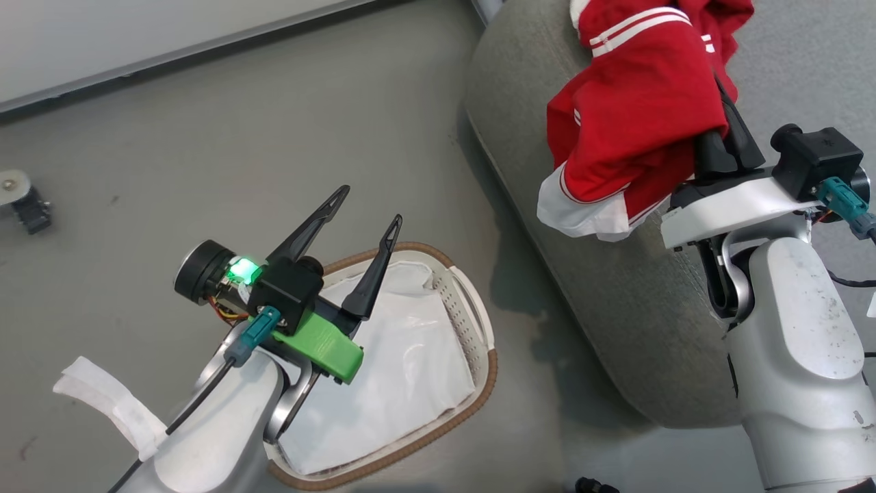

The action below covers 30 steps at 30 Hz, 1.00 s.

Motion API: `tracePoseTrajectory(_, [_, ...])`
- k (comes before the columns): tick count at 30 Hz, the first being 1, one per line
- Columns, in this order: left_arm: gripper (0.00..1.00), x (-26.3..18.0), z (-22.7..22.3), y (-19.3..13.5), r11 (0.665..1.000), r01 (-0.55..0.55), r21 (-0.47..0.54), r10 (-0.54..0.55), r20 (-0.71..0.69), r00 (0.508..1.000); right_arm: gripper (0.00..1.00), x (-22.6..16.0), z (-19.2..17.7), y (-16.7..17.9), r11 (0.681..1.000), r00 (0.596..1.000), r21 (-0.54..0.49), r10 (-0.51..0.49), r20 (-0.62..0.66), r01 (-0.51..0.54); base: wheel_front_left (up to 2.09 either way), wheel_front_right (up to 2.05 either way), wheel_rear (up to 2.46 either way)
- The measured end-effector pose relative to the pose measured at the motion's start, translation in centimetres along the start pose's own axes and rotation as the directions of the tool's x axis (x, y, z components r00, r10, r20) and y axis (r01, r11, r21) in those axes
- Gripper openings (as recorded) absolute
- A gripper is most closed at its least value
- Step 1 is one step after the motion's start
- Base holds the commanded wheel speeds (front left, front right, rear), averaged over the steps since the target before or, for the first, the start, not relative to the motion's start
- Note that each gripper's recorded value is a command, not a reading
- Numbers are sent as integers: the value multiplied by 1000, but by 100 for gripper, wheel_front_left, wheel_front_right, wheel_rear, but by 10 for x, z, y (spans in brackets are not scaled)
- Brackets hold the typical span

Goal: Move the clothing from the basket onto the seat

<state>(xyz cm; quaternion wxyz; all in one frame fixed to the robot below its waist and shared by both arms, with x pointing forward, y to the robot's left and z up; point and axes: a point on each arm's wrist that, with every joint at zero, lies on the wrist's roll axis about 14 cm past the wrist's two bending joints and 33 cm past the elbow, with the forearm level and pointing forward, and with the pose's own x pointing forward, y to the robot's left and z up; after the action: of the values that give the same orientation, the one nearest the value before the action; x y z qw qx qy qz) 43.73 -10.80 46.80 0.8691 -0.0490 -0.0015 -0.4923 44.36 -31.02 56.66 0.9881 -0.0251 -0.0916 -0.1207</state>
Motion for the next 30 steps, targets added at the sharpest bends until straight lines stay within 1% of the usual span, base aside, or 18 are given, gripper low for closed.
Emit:
tracePoseTrajectory(4, [100,15,-14,-12,998,58,-31,-59,-4,998,0,-6,-10,-20,998,998,-28,-50,-33,49,0,0,0])
tracePoseTrajectory(7, [100,21,-23,-17,995,84,-57,-85,-5,996,0,-3,-15,-29,996,996,-53,-74,-44,71,0,0,0])
tracePoseTrajectory(9, [100,24,-28,-19,993,97,-69,-97,-7,995,0,7,-6,-34,994,996,-76,-83,-16,82,0,0,0])
tracePoseTrajectory(13, [100,28,-33,-19,990,107,-89,-107,1,994,0,38,22,-41,984,993,-142,-96,73,106,0,0,0])
tracePoseTrajectory(17, [100,28,-31,-13,991,95,-92,-94,17,995,0,73,55,-48,965,979,-217,-112,173,149,0,0,0])
tracePoseTrajectory(19, [100,26,-30,-12,992,89,-92,-88,24,996,0,88,65,-58,964,967,-191,-146,207,186,0,0,0])
tracePoseTrajectory(21, [100,23,-29,-9,993,77,-94,-74,27,997,0,100,67,-69,953,966,-228,-154,206,201,0,0,0])
tracePoseTrajectory(23, [100,19,-30,-4,994,64,-86,-62,26,998,0,110,66,-81,938,965,-269,-170,200,221,0,0,0])
tracePoseTrajectory(26, [100,13,-29,4,996,37,-79,-34,29,999,0,121,50,-100,921,964,-297,-211,160,251,0,0,0])
tracePoseTrajectory(30, [100,3,-33,15,997,-10,-82,12,23,1000,0,124,14,-129,897,954,-326,-290,72,297,0,0,0])
